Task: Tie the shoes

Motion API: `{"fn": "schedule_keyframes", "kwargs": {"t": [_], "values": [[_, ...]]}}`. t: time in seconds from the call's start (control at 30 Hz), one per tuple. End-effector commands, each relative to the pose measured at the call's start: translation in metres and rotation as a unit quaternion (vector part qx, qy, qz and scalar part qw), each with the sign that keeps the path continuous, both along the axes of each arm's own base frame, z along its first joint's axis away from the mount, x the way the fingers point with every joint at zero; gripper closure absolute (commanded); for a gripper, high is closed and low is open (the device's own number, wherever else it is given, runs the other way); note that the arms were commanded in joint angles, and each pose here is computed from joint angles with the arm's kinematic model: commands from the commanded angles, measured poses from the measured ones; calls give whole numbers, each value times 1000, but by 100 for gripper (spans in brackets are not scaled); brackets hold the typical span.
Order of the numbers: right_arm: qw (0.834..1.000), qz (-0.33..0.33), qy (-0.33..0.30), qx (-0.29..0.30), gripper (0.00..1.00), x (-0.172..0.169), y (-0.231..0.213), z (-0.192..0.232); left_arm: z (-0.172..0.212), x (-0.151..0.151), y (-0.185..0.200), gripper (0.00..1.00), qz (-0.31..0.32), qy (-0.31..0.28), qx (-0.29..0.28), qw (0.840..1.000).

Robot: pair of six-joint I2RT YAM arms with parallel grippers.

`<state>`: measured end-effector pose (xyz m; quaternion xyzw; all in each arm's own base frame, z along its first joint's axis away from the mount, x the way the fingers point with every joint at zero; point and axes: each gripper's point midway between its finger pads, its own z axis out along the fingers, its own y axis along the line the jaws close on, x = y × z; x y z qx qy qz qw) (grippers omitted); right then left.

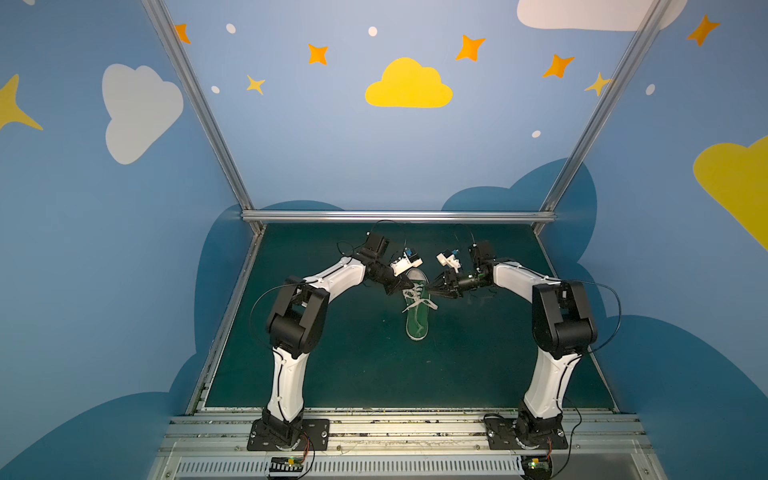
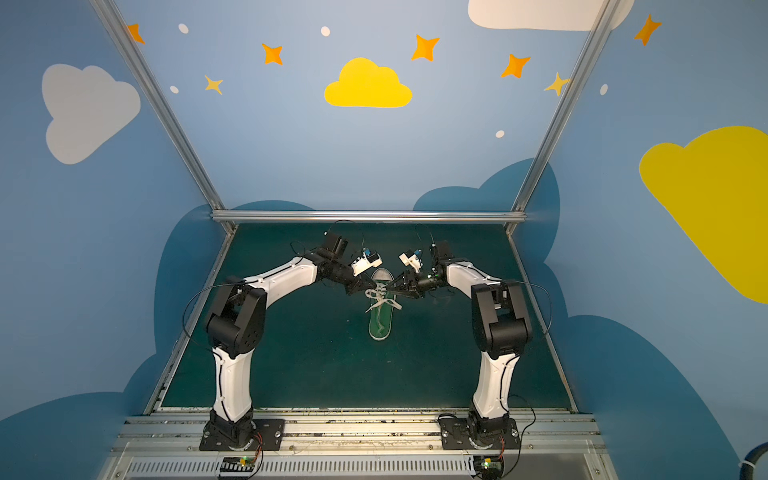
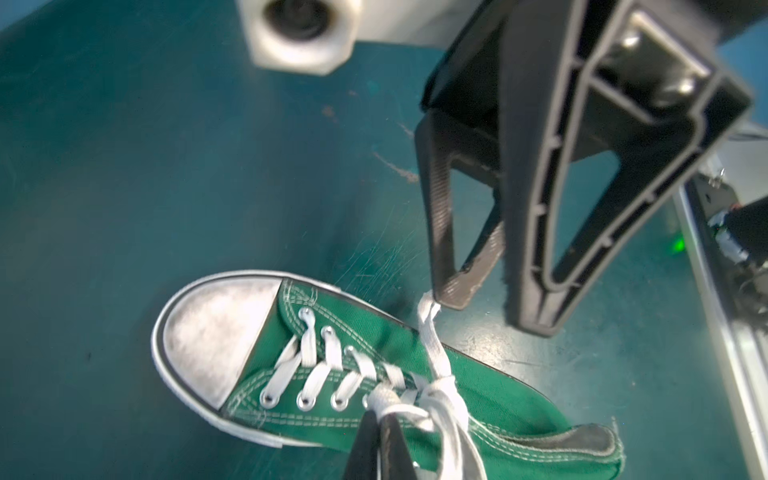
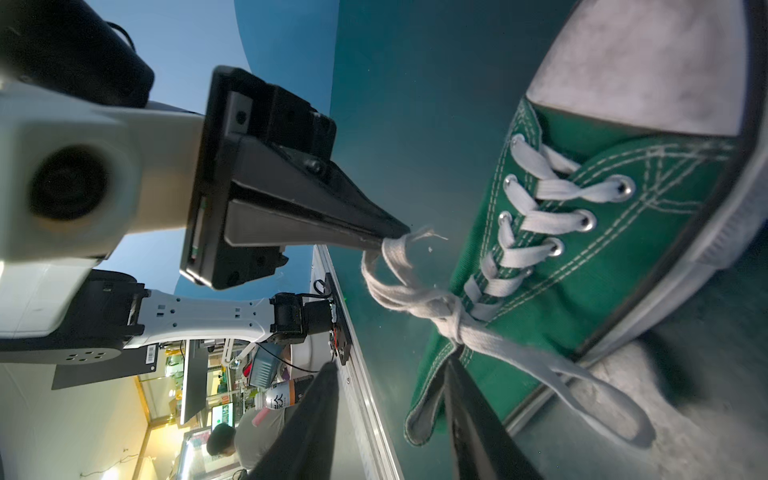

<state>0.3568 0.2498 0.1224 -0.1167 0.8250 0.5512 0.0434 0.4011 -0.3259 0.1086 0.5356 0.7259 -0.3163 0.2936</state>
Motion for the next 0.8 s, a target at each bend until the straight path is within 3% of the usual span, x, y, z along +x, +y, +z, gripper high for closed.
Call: {"fn": "schedule_keyframes", "kwargs": {"t": [0.0,0.4,0.77], "values": [[1000,-20,-20,3,56,8,-4,13,-16,-17,2,91,-75,-26,28,996],[999,-11,4,46,55,18,13,4,-12,-11,-4,89,-105,-83,13,991],[998,11,30,49,56,9,29,-10,-9,-8,-8,89,-88,-73,-5,993]]}}
